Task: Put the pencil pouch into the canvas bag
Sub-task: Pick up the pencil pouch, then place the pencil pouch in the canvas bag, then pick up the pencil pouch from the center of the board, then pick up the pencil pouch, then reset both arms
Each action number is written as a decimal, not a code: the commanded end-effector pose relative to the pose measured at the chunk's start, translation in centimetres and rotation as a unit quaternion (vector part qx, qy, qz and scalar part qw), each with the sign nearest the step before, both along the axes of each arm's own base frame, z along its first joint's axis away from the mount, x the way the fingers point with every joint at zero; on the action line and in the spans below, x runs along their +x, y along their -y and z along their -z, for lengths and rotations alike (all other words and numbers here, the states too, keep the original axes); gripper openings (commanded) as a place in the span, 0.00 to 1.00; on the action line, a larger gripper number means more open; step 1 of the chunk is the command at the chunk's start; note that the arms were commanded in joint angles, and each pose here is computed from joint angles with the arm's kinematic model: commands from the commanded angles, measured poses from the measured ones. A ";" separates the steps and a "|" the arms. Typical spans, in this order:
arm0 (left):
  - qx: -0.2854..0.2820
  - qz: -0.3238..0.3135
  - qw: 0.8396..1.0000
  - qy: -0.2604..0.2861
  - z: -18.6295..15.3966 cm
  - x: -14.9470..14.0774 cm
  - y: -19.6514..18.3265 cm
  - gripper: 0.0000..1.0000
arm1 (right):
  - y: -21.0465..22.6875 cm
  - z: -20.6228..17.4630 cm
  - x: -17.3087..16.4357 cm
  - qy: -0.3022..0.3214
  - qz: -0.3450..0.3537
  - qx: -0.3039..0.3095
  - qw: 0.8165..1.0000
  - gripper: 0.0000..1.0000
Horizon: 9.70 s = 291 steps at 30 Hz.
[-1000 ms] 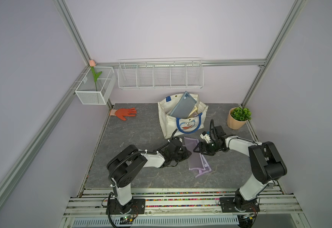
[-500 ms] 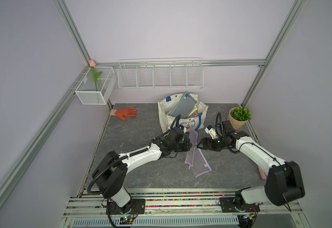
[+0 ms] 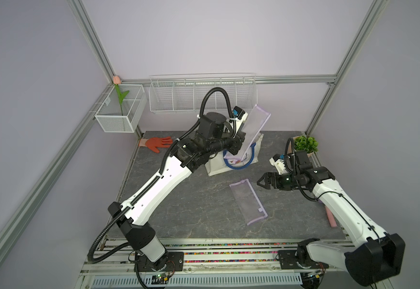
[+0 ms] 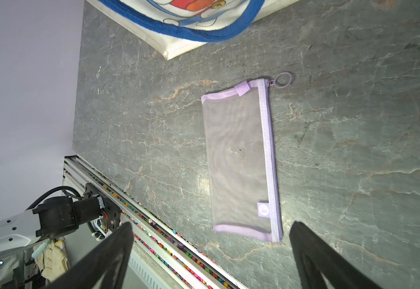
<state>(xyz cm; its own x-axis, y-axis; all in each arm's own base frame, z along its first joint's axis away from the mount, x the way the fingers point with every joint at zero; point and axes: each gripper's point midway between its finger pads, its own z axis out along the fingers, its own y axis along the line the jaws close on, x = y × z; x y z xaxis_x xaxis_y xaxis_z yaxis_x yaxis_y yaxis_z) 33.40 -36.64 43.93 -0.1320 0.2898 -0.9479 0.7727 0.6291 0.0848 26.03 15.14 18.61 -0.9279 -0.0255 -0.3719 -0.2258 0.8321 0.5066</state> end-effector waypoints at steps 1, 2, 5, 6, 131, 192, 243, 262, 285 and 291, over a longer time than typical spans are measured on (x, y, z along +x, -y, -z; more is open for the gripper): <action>0.144 -0.018 0.989 0.042 3.9 5.1 -1.1 0.00 | 0.3 -0.3 -0.4 -0.001 -0.005 -0.005 1.000 0.99; 0.153 -0.021 0.987 0.048 3.9 6.1 -1.1 0.00 | 0.3 -0.4 -0.4 0.000 -0.005 -0.006 1.000 0.99; 0.184 -0.026 0.981 0.063 5.0 9.0 -0.5 0.00 | 0.3 -0.4 -0.4 0.001 -0.004 -0.006 1.000 0.99; 0.190 -0.026 0.979 0.067 5.3 9.7 -0.2 0.00 | 0.3 -0.4 -0.4 0.001 -0.004 -0.006 1.000 0.99; -0.086 -0.056 0.955 -0.279 18.9 -6.6 -1.0 0.00 | -2.5 3.6 1.0 -0.027 -0.051 -0.009 0.998 0.74; 0.063 -0.005 0.993 -0.100 19.3 19.0 2.3 0.00 | -1.8 0.4 2.1 -0.001 -0.038 -0.010 0.999 0.83; -0.001 -0.114 0.993 -0.027 7.7 7.7 -5.5 0.77 | 4.6 -3.4 4.8 0.148 0.066 -0.144 0.976 0.88; -0.187 -0.486 0.850 -0.082 24.5 -7.6 -30.8 0.99 | 16.2 6.0 8.0 0.259 0.276 -0.166 0.911 0.89; -0.141 -0.596 0.791 0.006 25.0 2.9 -36.4 0.99 | 16.0 9.1 13.8 0.371 0.213 -0.196 0.882 0.88; -0.020 -0.608 0.793 0.027 26.5 3.5 -38.7 0.99 | 15.7 9.4 13.7 0.386 0.215 -0.210 0.872 0.88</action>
